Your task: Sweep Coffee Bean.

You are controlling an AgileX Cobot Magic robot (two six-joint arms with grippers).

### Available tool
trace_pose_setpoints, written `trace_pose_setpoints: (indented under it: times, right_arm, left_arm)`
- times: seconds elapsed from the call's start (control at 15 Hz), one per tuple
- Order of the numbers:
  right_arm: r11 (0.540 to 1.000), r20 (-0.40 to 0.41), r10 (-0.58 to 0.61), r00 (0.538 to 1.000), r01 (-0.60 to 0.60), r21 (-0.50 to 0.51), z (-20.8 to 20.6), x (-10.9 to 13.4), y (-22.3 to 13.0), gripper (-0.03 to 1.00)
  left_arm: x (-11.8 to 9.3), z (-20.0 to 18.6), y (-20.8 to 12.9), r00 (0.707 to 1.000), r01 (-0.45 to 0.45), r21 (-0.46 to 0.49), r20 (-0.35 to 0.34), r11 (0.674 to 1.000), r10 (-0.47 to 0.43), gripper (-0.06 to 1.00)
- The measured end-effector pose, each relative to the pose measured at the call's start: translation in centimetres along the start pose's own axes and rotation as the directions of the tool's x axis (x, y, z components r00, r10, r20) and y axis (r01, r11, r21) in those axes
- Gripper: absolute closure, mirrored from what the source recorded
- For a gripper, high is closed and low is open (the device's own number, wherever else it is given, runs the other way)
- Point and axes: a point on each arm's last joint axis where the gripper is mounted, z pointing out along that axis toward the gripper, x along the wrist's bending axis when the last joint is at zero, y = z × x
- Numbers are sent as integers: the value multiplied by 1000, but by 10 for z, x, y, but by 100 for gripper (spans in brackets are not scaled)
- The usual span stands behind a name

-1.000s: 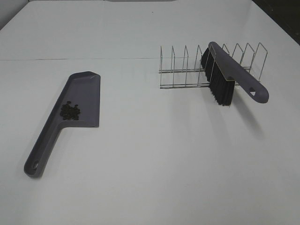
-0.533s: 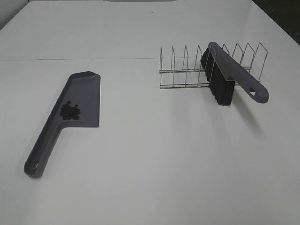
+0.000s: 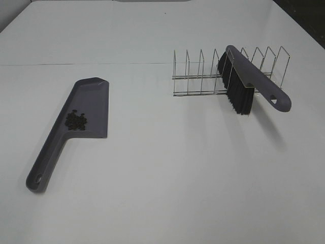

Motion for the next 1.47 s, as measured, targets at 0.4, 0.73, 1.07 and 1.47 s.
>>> trace_pose_setpoints:
  times: [0.4,0.73,1.07,1.47]
  right_arm:
    - [1000,-2,1,1000,-1,0,0,0,0,22]
    - [1000,45,30,999,-30,0,0,0,0,22]
    - [998,91,60,994,-60,0,1,0,1,22]
    - [998,91,60,994,-60,0,1,0,1,22]
  left_arm:
    - [-2,0,0,980,88,-2,-178,996,-87,25]
    - [-2,0,0,976,97,-5,-198,995,-96,25]
    - [-2,0,0,976,97,-5,-198,995,-96,25]
    - [-2,0,0,976,97,-5,-198,995,-96,25]
